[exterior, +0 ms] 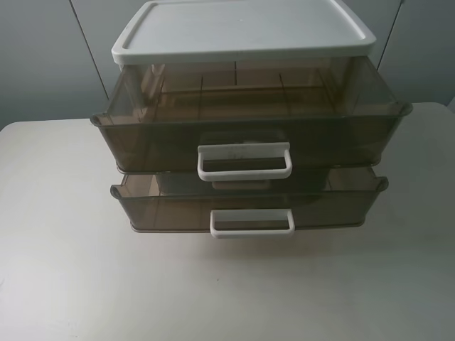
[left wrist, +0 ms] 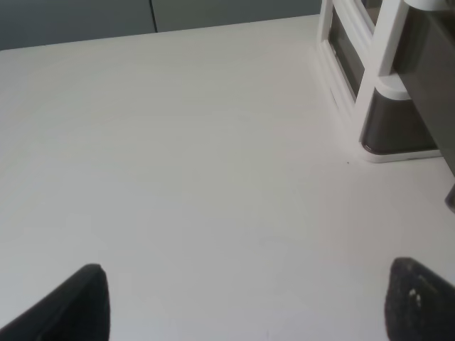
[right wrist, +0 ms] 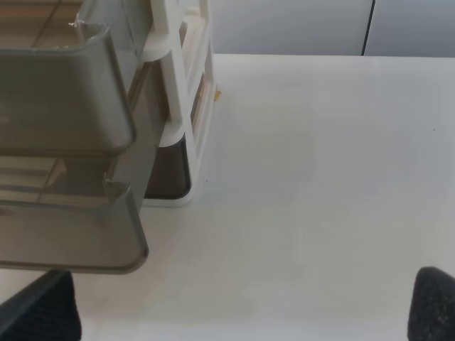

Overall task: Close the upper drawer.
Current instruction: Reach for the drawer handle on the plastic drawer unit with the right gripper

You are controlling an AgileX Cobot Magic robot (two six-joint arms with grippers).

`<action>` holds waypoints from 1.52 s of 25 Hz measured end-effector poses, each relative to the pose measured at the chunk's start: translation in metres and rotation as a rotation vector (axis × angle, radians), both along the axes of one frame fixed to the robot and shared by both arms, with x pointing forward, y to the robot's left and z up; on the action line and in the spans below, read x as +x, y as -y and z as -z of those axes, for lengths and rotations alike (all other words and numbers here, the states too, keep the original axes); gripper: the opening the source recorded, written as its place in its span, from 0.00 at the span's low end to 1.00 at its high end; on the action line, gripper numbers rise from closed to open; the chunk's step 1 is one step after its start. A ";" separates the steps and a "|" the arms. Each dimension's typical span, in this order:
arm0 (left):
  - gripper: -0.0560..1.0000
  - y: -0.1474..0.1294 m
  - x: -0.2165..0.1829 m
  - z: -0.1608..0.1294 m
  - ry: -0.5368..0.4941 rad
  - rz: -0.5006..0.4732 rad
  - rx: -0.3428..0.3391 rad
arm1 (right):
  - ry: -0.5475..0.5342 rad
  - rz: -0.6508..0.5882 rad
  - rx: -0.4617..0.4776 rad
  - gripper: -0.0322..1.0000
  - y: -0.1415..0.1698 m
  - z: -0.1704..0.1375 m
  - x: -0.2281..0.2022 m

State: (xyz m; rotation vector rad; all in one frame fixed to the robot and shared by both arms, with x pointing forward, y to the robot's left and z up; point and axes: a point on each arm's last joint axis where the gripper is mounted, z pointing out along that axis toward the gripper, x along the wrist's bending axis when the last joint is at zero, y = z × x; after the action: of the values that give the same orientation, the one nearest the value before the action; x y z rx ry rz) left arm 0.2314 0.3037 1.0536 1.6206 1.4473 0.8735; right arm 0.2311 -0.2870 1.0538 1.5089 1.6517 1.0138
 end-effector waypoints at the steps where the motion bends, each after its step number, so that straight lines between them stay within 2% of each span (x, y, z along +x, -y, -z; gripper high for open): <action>1: 0.75 0.000 0.000 0.000 0.000 0.000 0.000 | 0.000 0.001 0.002 0.71 0.000 0.000 0.000; 4: 0.75 0.000 0.000 0.000 0.000 0.000 0.000 | -0.022 0.007 0.013 0.71 0.000 -0.009 0.005; 12: 0.75 0.000 0.000 0.000 0.000 0.000 0.000 | -0.057 0.012 0.042 0.71 0.000 -0.095 0.045; 16: 0.75 0.000 0.000 0.000 0.000 0.000 0.000 | -0.124 -0.064 0.056 0.71 -0.005 -0.111 0.078; 20: 0.75 0.000 0.000 0.000 0.000 0.000 0.000 | -0.212 -0.241 0.007 0.71 -0.018 -0.104 0.103; 26: 0.75 0.000 0.000 0.000 0.000 0.000 0.000 | -0.297 -0.626 -0.100 0.71 -0.058 -0.091 0.114; 32: 0.75 0.000 0.000 0.000 0.000 0.000 0.000 | -0.377 -1.016 -0.215 0.71 -0.111 -0.076 0.102; 38: 0.75 0.000 0.000 0.000 0.000 0.000 0.000 | -0.446 -1.283 -0.316 0.71 -0.155 -0.055 0.088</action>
State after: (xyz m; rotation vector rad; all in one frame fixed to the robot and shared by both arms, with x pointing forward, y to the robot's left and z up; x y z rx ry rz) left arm 0.2314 0.3037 1.0536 1.6206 1.4473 0.8735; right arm 0.3186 -0.1318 1.1086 0.3185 3.0283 0.9081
